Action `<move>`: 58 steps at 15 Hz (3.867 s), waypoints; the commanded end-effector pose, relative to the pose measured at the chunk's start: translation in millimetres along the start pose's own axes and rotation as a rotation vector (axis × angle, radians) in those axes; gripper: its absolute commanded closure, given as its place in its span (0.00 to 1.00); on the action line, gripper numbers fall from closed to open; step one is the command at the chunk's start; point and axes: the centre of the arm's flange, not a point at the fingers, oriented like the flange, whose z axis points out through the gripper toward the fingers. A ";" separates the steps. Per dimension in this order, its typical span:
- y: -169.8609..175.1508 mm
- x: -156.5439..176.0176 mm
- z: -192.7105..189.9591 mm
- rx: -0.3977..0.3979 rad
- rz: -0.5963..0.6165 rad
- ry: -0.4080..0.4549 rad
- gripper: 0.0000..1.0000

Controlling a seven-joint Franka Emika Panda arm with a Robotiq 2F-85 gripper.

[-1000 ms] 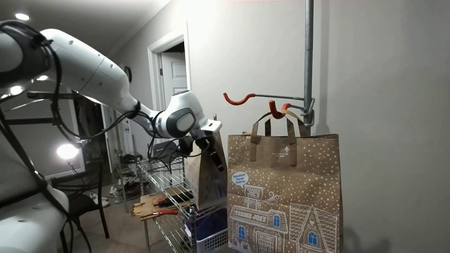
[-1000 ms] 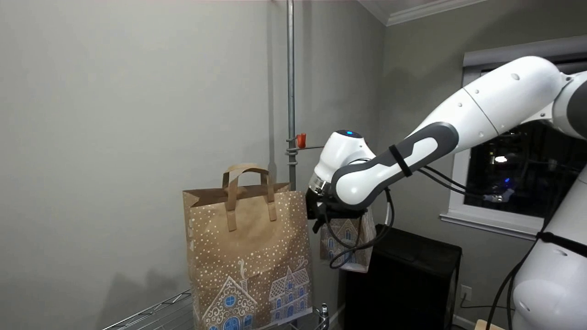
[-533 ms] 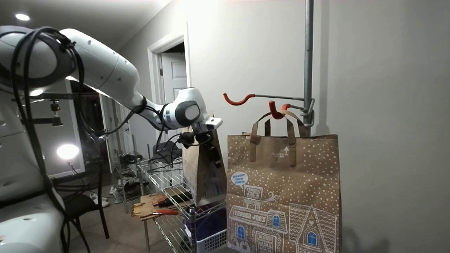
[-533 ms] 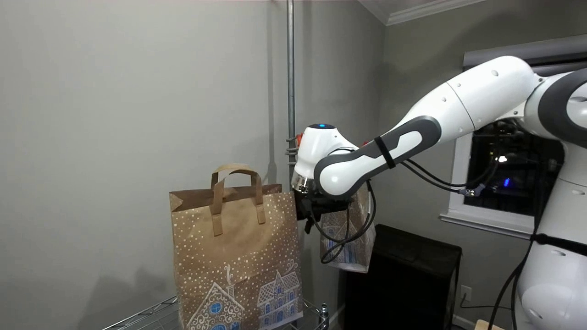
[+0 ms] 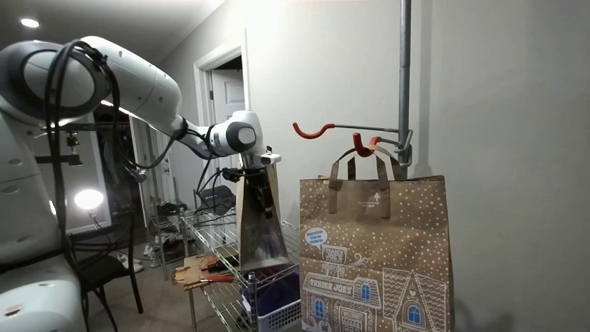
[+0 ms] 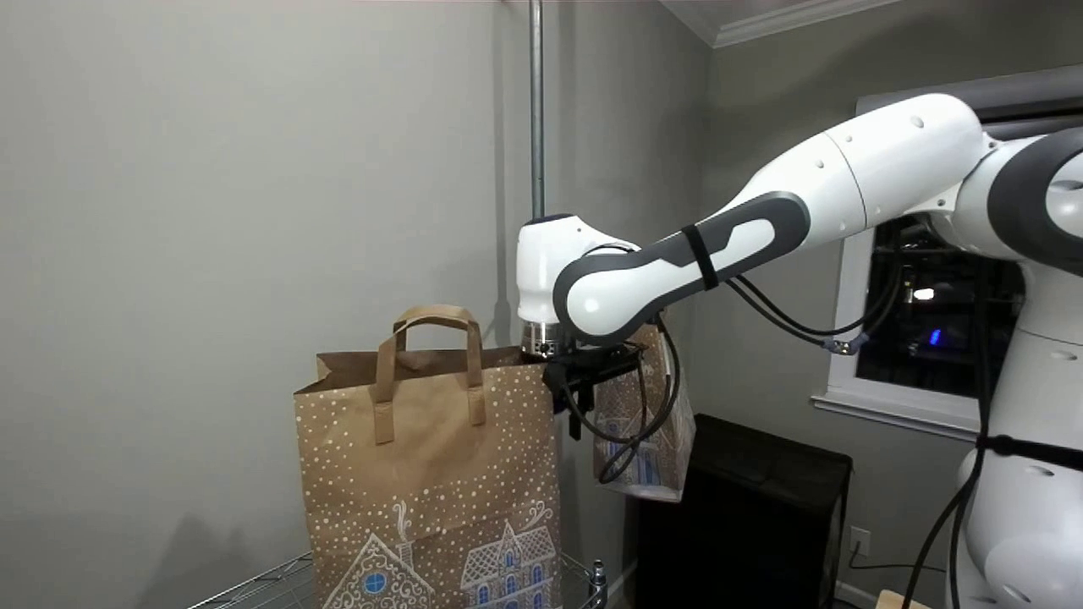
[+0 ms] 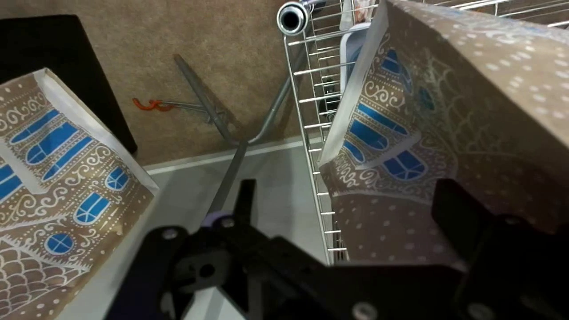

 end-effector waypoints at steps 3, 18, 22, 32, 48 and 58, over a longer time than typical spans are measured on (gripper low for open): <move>-19.3 12.2 -8.8 -0.008 -0.038 -0.030 0.00; -95.3 -12.6 -59.4 0.138 -0.248 -0.061 0.00; -103.4 -20.1 -73.6 0.170 -0.300 -0.079 0.00; -133.9 -22.7 -124.6 0.233 -0.431 -0.081 0.00; -121.5 11.8 -162.9 0.429 -0.271 -0.166 0.00; 9.3 -24.2 -193.6 0.187 -0.168 0.113 0.00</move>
